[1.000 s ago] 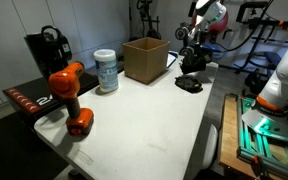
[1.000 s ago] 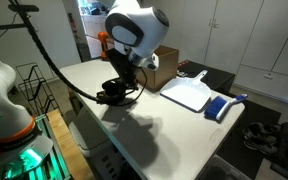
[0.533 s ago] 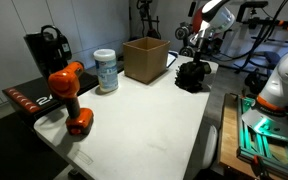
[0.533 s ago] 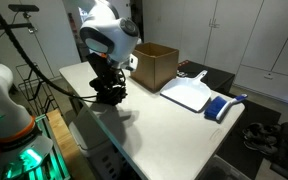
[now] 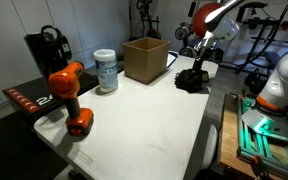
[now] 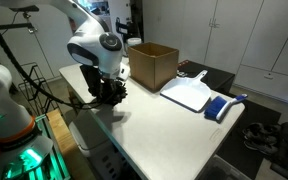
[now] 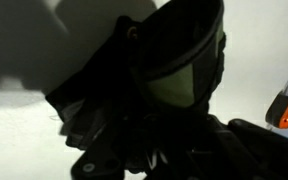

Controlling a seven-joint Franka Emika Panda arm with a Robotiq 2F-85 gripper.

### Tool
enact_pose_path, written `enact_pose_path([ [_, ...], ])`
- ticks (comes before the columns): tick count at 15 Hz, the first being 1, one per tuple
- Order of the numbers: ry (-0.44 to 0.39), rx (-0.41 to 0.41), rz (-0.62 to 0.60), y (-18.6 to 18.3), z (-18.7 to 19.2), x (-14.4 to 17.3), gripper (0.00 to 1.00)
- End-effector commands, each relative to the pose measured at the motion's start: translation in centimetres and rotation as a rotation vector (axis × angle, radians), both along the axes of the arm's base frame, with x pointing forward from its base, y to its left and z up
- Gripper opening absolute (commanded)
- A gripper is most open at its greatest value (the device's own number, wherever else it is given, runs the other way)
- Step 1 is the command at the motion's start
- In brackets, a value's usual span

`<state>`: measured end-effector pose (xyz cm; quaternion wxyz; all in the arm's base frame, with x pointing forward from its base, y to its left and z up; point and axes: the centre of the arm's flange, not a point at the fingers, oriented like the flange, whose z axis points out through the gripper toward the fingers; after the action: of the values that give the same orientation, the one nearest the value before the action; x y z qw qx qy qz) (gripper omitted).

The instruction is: Stack all the black gloves together

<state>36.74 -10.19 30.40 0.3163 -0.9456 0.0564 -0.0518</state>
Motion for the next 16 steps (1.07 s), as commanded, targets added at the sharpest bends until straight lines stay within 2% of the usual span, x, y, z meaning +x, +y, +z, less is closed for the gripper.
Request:
enact_pose_path([
  [1,0.049,-0.090,-0.075,0.5,-1.8,-0.4,0.03],
  [3,0.064,-0.120,-0.099,0.5,-1.9,-0.3,0.38],
  [8,0.068,-0.206,-0.053,1.5,-0.7,-0.2,0.75],
  [11,0.134,-0.308,-0.036,2.0,-0.1,-0.4,0.96],
  [12,0.150,-0.338,-0.038,2.0,0.3,-0.3,0.99],
  [16,0.172,-0.462,-0.044,2.3,2.4,-0.1,1.00],
])
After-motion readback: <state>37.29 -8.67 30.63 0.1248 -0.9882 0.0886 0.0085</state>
